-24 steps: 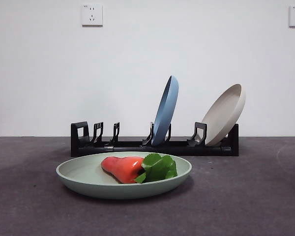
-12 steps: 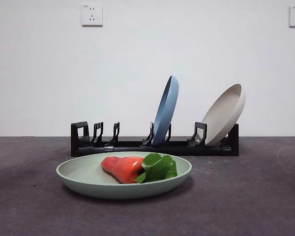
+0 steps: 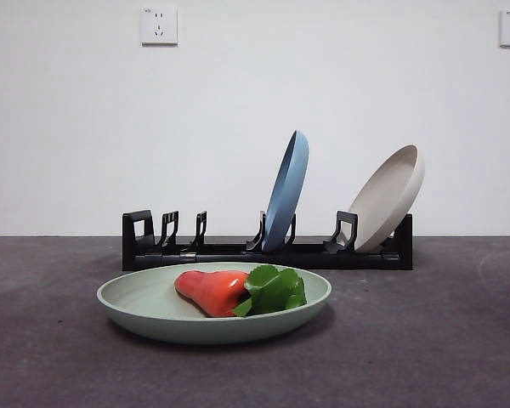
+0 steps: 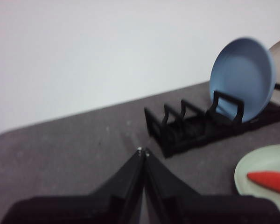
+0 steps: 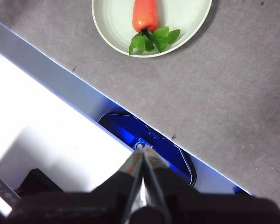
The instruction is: Take the green plate from the plate rack,put the plate on the table,take the carrot from the table,put the carrot in the plate
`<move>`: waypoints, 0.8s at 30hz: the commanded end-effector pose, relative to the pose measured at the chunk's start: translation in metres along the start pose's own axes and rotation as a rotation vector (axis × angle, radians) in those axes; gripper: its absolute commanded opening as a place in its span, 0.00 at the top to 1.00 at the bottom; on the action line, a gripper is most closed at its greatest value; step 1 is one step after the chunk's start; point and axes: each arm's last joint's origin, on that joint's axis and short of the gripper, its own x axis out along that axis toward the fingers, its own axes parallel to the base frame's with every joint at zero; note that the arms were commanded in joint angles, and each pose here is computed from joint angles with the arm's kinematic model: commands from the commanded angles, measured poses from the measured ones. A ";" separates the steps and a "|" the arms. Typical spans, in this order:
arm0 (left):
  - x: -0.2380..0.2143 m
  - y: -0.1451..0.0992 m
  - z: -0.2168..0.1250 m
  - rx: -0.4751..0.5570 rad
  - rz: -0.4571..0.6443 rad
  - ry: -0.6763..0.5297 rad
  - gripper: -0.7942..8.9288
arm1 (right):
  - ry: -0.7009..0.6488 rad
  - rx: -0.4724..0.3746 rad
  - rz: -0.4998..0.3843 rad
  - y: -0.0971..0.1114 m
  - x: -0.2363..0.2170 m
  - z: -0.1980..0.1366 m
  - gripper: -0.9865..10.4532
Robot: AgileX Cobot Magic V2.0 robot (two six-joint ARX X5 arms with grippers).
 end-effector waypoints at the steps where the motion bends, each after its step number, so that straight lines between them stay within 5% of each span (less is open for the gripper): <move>1: 0.001 -0.001 -0.014 -0.050 0.021 0.014 0.92 | -0.006 0.000 0.000 0.000 0.000 -0.001 0.91; 11: 0.003 -0.005 -0.047 -0.124 0.034 0.175 0.92 | -0.006 0.000 0.000 0.000 0.000 -0.001 0.91; 24: 0.003 -0.005 -0.046 -0.123 0.027 0.167 0.92 | -0.006 0.000 0.000 0.000 0.000 -0.001 0.91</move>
